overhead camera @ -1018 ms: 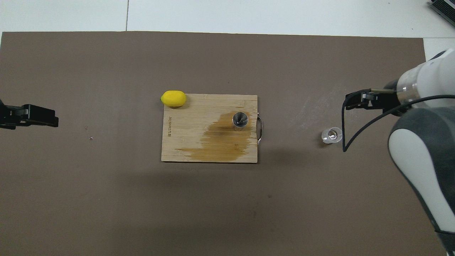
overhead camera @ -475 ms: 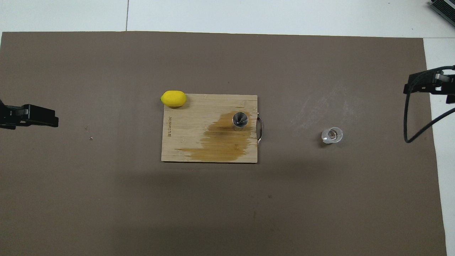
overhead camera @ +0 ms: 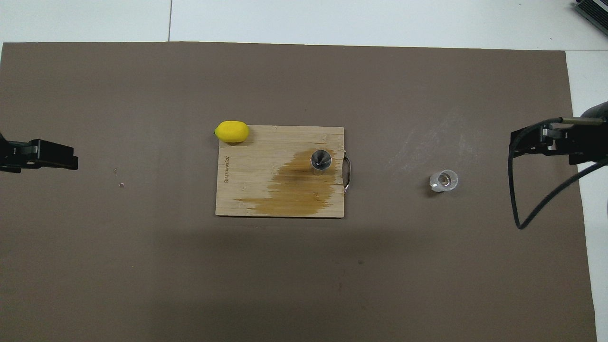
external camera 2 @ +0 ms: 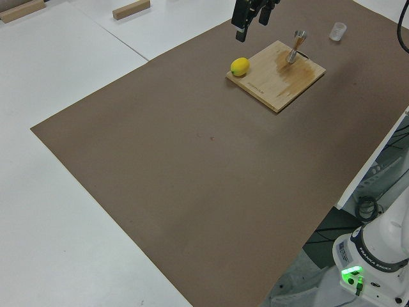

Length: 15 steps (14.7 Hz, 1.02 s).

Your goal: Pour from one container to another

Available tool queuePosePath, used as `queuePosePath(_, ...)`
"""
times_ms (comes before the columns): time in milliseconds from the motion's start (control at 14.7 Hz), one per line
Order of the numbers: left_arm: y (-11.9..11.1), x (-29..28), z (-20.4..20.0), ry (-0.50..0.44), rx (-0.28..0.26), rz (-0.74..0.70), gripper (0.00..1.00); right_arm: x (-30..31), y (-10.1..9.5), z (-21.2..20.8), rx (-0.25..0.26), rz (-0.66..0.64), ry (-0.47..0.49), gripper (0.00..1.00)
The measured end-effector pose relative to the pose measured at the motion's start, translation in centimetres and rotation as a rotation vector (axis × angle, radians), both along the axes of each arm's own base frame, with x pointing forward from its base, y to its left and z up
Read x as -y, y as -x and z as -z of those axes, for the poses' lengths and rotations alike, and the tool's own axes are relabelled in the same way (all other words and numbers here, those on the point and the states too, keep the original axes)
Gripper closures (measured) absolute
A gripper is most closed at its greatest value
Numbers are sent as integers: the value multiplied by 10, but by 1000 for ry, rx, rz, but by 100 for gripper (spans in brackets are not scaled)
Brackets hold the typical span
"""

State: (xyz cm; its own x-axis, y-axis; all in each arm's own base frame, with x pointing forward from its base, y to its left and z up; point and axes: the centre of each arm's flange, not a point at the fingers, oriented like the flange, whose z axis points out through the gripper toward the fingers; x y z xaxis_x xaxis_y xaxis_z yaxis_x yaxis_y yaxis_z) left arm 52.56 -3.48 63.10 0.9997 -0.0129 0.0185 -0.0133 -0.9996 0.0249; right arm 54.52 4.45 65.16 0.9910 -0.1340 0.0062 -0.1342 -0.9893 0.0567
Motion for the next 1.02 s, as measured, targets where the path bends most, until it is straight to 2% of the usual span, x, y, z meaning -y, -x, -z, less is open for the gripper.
queuePosePath(204,0,0,0,0,0,0,0,-7,0,2,-5,-14,17,0)
queuePosePath(475,0,0,0,0,0,0,0,-10,-1,5,-9,32,18,0)
queuePosePath(746,0,0,0,0,0,0,0,-16,3,9,-32,53,-29,0)
queuePosePath(1018,0,0,0,0,0,0,0,-14,8,10,-35,57,-33,0)
